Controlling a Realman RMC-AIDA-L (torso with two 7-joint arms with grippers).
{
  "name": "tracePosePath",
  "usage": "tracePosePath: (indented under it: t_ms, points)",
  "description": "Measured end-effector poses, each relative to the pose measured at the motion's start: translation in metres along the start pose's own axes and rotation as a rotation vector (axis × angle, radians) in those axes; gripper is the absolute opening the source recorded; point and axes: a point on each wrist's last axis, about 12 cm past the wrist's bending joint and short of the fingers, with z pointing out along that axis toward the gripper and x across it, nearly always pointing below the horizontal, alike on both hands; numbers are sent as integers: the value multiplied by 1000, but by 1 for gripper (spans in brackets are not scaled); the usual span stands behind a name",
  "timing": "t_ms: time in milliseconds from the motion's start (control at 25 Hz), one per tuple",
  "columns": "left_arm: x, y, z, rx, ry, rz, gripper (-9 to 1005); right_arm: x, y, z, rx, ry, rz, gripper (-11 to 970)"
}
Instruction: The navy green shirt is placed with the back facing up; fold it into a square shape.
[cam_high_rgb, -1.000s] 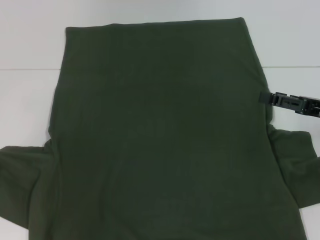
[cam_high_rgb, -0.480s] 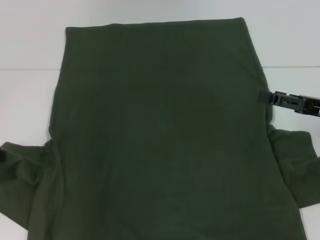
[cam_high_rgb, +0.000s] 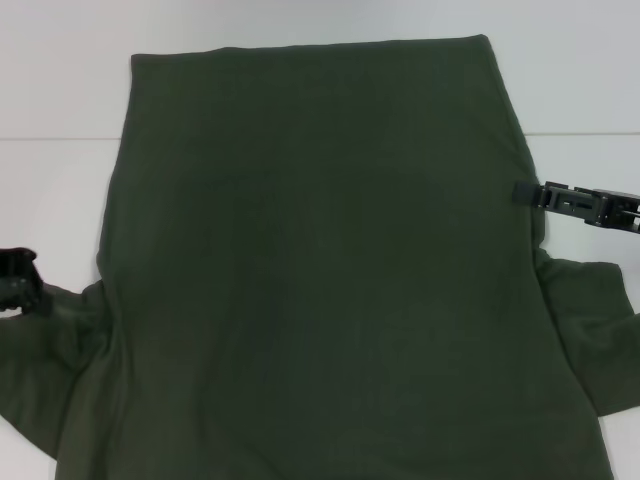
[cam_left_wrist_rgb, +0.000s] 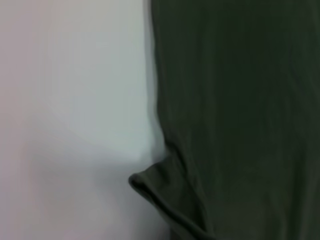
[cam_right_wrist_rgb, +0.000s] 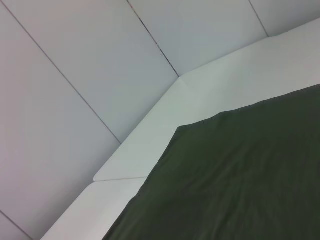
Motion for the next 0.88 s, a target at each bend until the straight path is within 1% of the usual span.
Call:
tracePosePath:
  t_ms: [160, 320, 400, 560, 800, 880]
  points:
    - [-7, -17, 3, -6, 23, -22, 22, 0, 0, 0, 0, 0, -2, 898]
    - [-13, -36, 6, 22, 34, -27, 24, 0, 0, 0, 2, -3, -10, 897]
    - [-14, -46, 10, 41, 50, -17, 25, 0, -1, -1, 4, -4, -13, 897]
    - [-15, -62, 23, 73, 72, 0, 26, 1, -2, -1, 16, -7, -12, 897]
    - [-16, -69, 45, 125, 83, -8, 29, 2, -4, -2, 27, -10, -3, 897]
    - [-17, -71, 51, 157, 89, -3, 29, 2, -4, -2, 27, -9, -4, 897]
